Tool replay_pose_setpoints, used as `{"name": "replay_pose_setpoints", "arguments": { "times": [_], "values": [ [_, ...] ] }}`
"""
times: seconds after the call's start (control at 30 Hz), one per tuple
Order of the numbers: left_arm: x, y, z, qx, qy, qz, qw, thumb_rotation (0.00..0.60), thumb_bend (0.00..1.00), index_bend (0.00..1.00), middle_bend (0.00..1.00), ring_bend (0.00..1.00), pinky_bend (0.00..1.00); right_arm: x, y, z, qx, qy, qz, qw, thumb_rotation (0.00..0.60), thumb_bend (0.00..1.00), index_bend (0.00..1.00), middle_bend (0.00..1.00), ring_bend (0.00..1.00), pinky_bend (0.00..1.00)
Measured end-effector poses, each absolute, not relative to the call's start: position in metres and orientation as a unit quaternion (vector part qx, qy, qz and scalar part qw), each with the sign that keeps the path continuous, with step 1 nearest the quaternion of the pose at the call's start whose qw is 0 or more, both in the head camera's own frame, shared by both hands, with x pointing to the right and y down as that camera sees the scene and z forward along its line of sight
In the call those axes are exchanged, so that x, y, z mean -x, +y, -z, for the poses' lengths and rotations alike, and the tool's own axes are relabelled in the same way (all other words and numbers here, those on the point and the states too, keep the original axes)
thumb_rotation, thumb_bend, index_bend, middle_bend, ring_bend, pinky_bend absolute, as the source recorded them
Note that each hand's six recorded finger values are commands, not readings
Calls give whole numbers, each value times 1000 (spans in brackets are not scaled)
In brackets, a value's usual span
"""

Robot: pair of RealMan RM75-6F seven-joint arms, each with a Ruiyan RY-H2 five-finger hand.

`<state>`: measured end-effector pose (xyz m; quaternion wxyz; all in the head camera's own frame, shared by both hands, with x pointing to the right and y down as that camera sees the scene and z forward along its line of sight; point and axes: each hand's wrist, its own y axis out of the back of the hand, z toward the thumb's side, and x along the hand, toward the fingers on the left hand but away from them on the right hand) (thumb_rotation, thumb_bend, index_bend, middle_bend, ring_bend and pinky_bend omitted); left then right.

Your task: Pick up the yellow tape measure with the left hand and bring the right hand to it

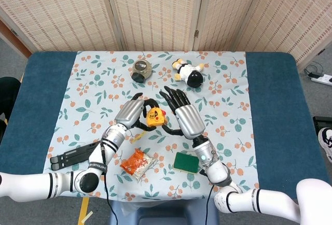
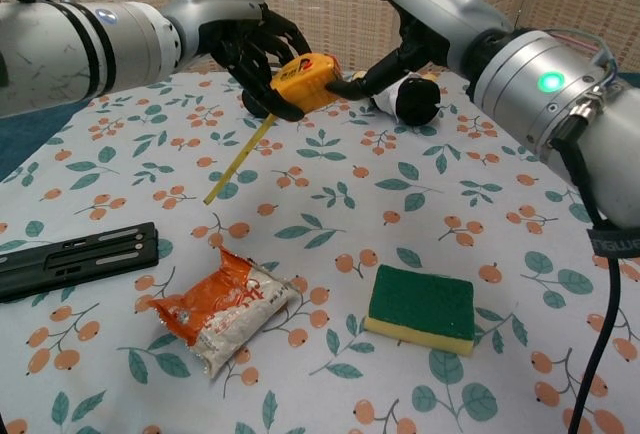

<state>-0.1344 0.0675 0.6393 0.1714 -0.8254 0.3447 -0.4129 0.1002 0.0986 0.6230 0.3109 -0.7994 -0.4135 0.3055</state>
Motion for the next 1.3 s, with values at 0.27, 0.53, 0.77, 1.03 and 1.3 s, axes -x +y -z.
{"name": "replay_pose_setpoints", "arguments": {
  "times": [0.27, 0.53, 0.77, 1.03, 1.3],
  "values": [
    [138, 67, -642, 823, 348, 416, 171, 600, 391, 636, 613, 583, 81, -104, 93, -624, 792, -424, -310, 311, 600, 278, 0, 0, 0, 0],
    [144, 66, -646, 819, 358, 415, 167, 600, 395, 636, 614, 583, 80, -112, 86, -621, 780, -441, -314, 313, 600, 375, 0, 0, 0, 0],
    [147, 65, -646, 818, 366, 411, 171, 600, 402, 637, 615, 583, 78, -114, 81, -620, 773, -456, -317, 306, 600, 441, 90, 0, 14, 0],
    [146, 63, -644, 817, 374, 403, 174, 600, 404, 637, 615, 583, 77, -113, 80, -621, 772, -459, -325, 294, 600, 451, 377, 95, 94, 0],
    [147, 60, -643, 813, 384, 399, 178, 600, 405, 637, 615, 583, 77, -110, 80, -620, 774, -455, -332, 289, 600, 451, 423, 200, 159, 0]
  ]
}}
